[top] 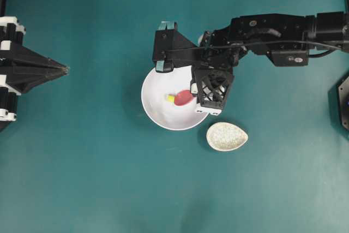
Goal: Scoop the yellow hexagonal prism block from the bowl with a spoon using the right arm.
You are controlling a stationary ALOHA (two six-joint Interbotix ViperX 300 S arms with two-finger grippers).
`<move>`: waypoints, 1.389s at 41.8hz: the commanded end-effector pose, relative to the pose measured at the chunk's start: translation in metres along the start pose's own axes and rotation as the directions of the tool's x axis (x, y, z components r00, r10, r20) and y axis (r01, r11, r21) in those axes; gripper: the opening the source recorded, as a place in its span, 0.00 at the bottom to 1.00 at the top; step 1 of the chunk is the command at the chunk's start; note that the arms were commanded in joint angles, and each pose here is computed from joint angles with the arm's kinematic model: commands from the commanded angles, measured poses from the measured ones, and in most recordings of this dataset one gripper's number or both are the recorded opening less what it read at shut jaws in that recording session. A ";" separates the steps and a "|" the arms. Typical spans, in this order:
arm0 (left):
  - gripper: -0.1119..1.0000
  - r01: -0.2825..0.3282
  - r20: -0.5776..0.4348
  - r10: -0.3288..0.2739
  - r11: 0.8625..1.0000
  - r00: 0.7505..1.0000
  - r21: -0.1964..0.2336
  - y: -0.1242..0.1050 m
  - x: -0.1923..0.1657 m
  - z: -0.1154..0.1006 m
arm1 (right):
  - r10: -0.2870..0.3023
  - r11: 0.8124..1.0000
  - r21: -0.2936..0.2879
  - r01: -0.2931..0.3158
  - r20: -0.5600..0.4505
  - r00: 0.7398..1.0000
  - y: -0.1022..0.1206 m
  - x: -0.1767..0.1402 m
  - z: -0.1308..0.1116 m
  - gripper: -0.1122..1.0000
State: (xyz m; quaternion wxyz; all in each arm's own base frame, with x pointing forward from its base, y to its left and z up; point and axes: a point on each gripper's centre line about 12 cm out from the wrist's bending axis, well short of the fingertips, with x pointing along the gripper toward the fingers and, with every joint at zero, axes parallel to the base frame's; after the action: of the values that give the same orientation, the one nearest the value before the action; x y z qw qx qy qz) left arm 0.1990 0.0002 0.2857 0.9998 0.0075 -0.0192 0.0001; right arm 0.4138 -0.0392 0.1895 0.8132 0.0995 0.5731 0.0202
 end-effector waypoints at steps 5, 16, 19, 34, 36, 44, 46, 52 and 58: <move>0.10 -0.001 0.005 0.001 1.000 1.000 0.001 0.000 0.002 0.002 | -0.013 1.000 -0.024 0.015 0.106 0.994 0.002 -0.012 0.016 0.31; 0.10 -0.001 0.003 0.001 1.000 1.000 0.000 0.000 0.002 0.002 | -0.037 0.998 -0.042 0.044 0.165 0.986 -0.001 -0.013 0.023 0.31; 0.10 -0.001 0.005 0.001 1.000 1.000 -0.002 0.000 0.002 0.002 | -0.039 0.998 -0.041 0.047 0.177 0.983 -0.001 -0.013 0.024 0.31; 0.10 -0.001 -0.002 0.001 1.000 1.000 0.000 0.000 0.002 0.002 | -0.043 0.998 -0.042 0.053 0.216 0.976 -0.001 -0.015 0.029 0.31; 0.10 0.000 -0.002 0.000 1.000 1.000 -0.002 0.000 0.002 0.002 | -0.044 0.998 -0.041 0.054 0.219 0.975 -0.001 -0.015 0.029 0.31; 0.10 -0.001 -0.002 0.001 1.000 1.000 0.000 0.000 0.002 0.002 | -0.042 0.998 -0.045 0.054 0.235 0.971 0.001 -0.022 0.030 0.31; 0.10 -0.001 -0.002 0.001 1.000 1.000 0.000 0.000 0.002 0.002 | -0.042 0.997 -0.047 0.055 0.242 0.969 0.002 -0.023 0.031 0.31; 0.10 -0.001 -0.002 0.001 1.000 1.000 -0.002 0.000 0.002 0.002 | -0.042 0.997 -0.049 0.056 0.259 0.965 0.003 -0.028 0.032 0.31; 0.10 -0.001 -0.005 0.001 1.000 1.000 -0.003 0.000 0.002 0.001 | -0.040 0.997 -0.052 0.056 0.266 0.963 0.005 -0.030 0.032 0.31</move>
State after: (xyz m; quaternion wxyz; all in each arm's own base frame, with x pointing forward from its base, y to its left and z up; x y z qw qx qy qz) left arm 0.1990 0.0002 0.2850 0.9998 0.0067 -0.0161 -0.0001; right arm 0.4325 -0.0446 0.2050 0.8696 0.0690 0.4890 0.0031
